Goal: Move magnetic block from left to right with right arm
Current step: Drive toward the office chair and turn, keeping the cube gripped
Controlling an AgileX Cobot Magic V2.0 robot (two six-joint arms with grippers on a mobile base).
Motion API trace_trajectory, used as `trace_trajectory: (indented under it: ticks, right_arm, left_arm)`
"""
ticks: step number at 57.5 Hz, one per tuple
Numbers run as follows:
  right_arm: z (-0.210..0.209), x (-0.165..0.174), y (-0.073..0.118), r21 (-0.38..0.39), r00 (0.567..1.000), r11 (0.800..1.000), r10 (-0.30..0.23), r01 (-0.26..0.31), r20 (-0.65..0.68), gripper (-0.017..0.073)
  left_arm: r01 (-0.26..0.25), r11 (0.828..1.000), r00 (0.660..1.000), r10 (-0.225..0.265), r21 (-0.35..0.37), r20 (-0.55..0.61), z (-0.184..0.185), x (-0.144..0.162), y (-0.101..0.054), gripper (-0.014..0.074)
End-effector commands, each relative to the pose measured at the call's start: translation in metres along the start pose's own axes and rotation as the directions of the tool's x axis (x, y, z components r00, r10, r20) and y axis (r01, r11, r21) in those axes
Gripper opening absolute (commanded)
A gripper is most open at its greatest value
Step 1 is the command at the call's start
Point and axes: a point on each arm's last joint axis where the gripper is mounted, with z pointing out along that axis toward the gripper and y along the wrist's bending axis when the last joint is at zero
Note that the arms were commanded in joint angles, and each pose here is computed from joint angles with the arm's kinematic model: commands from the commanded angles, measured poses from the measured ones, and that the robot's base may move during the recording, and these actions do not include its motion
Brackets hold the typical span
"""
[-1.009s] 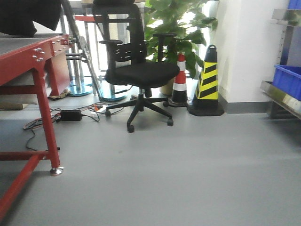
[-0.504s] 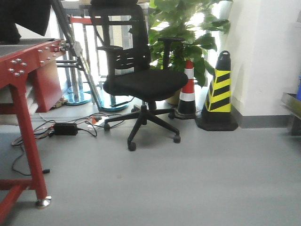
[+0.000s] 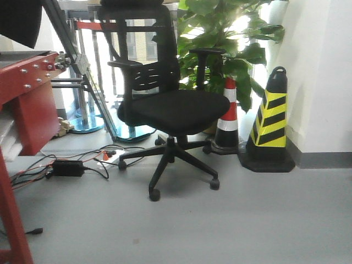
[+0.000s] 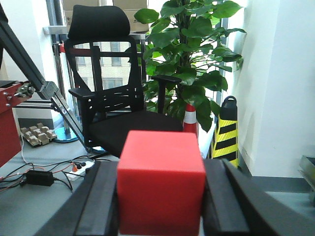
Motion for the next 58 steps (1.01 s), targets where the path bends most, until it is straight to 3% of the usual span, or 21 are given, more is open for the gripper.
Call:
trace_trajectory:
  ticks: [1, 58]
  right_arm:
    - [-0.0004, -0.0174, 0.0006, 0.002, 0.994, 1.0, -0.008, 0.008, 0.106, 0.0329]
    - [-0.0004, -0.0174, 0.0006, 0.002, 0.994, 1.0, -0.008, 0.008, 0.106, 0.0329]
  left_arm:
    - [0.01, 1.0, 0.997, -0.01, 0.0, 0.082, -0.0006, -0.0052, 0.0002, -0.0126]
    - [0.01, 1.0, 0.997, -0.01, 0.0, 0.082, -0.0006, -0.0052, 0.0002, -0.0126]
